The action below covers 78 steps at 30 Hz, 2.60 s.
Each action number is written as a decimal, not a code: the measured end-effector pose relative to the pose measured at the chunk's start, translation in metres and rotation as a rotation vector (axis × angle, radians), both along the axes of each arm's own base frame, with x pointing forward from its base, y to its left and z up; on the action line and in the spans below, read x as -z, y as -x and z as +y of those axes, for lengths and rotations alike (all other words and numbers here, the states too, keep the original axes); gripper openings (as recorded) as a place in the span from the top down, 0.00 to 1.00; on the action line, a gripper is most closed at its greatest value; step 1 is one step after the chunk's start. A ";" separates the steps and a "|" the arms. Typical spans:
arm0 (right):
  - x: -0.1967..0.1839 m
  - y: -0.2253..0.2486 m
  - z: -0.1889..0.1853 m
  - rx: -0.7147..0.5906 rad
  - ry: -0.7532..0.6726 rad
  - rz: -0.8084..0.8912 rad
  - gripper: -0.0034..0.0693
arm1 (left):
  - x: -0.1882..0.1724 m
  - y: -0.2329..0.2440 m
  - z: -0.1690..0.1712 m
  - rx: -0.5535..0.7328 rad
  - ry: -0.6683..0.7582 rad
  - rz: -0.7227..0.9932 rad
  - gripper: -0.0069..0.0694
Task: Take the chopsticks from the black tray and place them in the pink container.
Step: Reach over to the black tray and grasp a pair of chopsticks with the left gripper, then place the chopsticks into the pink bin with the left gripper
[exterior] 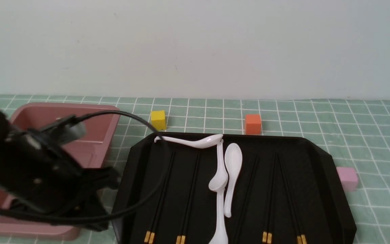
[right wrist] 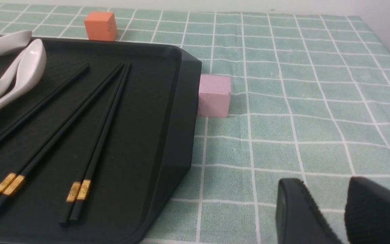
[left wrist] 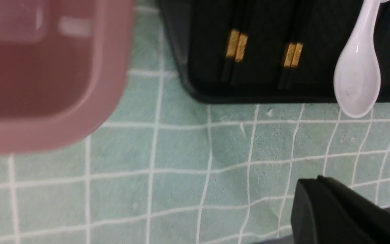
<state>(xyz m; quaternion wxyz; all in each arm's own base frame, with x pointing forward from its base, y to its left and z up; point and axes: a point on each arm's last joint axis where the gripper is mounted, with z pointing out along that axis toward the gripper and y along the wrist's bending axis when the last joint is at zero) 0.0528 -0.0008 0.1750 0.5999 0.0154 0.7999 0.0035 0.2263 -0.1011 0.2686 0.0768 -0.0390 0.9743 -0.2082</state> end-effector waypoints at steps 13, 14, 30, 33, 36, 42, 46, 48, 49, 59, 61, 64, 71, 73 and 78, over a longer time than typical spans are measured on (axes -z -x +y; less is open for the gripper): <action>0.000 0.000 0.000 0.000 0.000 0.000 0.62 | 0.047 -0.051 -0.087 0.171 -0.302 -0.005 0.60; 0.000 0.000 0.000 0.000 0.000 0.000 0.62 | 0.053 -0.058 -0.090 0.170 -0.328 -0.011 0.57; 0.000 0.000 0.000 0.000 0.000 0.000 0.62 | 0.108 -0.090 -0.100 0.137 -0.427 -0.048 0.51; 0.000 0.000 0.000 0.000 0.000 0.000 0.62 | 0.112 -0.091 -0.101 0.138 -0.427 -0.046 0.51; 0.000 0.000 0.000 0.000 0.000 0.000 0.62 | 0.117 -0.093 -0.102 0.140 -0.429 -0.041 0.51; 0.000 0.000 0.000 0.000 0.000 0.000 0.62 | 0.122 -0.095 -0.103 0.141 -0.436 -0.026 0.58; 0.000 0.000 0.000 0.000 0.000 0.000 0.62 | 0.125 -0.095 -0.106 0.142 -0.433 -0.018 0.74; 0.000 0.000 0.000 0.000 0.000 0.000 0.62 | 0.125 -0.095 -0.106 0.137 -0.434 -0.017 0.76; 0.000 0.000 0.000 0.000 0.000 0.000 0.62 | 0.124 -0.095 -0.106 0.130 -0.432 -0.018 0.76; 0.000 0.000 0.000 0.000 0.000 0.000 0.62 | 0.080 -0.086 -0.100 0.051 -0.363 -0.097 0.76; 0.000 0.000 0.000 0.000 0.000 0.000 0.62 | 0.052 -0.081 -0.095 0.031 -0.325 -0.155 0.76; 0.000 0.000 0.000 0.000 0.000 0.000 0.62 | 0.005 -0.075 -0.076 -0.030 -0.258 -0.255 0.76; 0.000 0.000 0.000 0.000 0.000 0.000 0.62 | -0.045 -0.077 0.016 -0.161 -0.328 -0.324 0.76; 0.000 0.000 0.000 0.000 0.000 0.000 0.62 | -0.042 -0.079 0.049 -0.171 -0.392 -0.271 0.76; 0.000 0.000 0.000 0.000 0.000 0.000 0.62 | -0.022 -0.080 0.106 -0.237 -0.391 -0.184 0.76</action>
